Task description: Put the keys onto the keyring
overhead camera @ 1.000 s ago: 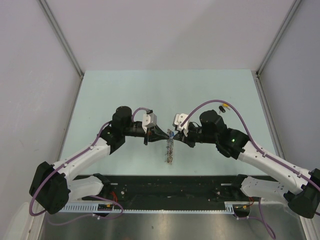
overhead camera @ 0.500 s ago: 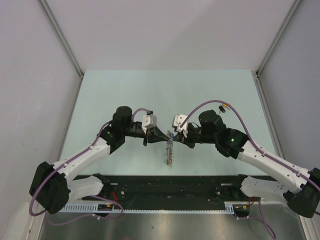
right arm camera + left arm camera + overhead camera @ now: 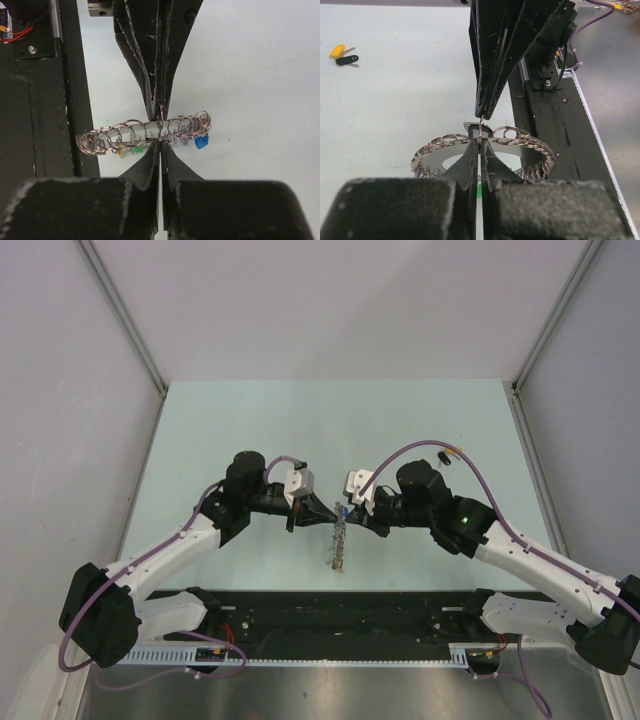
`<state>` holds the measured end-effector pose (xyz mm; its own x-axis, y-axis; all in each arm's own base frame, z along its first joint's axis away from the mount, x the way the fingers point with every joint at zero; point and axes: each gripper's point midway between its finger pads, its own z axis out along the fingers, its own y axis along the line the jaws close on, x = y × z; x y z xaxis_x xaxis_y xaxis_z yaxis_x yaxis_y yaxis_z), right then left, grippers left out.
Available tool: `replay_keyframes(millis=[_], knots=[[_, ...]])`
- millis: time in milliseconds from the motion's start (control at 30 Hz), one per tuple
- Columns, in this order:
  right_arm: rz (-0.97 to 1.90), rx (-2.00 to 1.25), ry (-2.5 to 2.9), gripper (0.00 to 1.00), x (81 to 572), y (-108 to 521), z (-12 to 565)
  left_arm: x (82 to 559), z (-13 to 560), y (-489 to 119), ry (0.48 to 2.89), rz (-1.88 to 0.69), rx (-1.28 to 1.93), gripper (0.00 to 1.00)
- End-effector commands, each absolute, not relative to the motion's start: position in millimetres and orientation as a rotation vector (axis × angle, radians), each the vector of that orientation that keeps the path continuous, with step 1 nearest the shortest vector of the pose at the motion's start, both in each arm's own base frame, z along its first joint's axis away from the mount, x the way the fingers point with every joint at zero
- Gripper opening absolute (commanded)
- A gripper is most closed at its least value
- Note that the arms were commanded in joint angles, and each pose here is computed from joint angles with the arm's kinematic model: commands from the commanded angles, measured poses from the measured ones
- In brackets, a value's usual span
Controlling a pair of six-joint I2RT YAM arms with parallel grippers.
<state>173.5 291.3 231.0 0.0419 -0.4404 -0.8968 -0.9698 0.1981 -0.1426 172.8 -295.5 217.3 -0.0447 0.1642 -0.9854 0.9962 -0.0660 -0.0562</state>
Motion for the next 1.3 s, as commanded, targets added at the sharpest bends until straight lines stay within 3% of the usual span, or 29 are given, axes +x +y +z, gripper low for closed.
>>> replay_keyframes(millis=[0, 1267], knots=[[0.739, -1.321, 1.427, 0.00, 179.4, 306.9, 275.7, 172.9, 241.5, -301.7, 1.228, -1.193, 1.386, 0.00], [0.766, -1.292, 1.366, 0.00, 180.5, 319.9, 296.4, 166.0, 235.0, -305.3, 1.249, -1.193, 1.437, 0.00]])
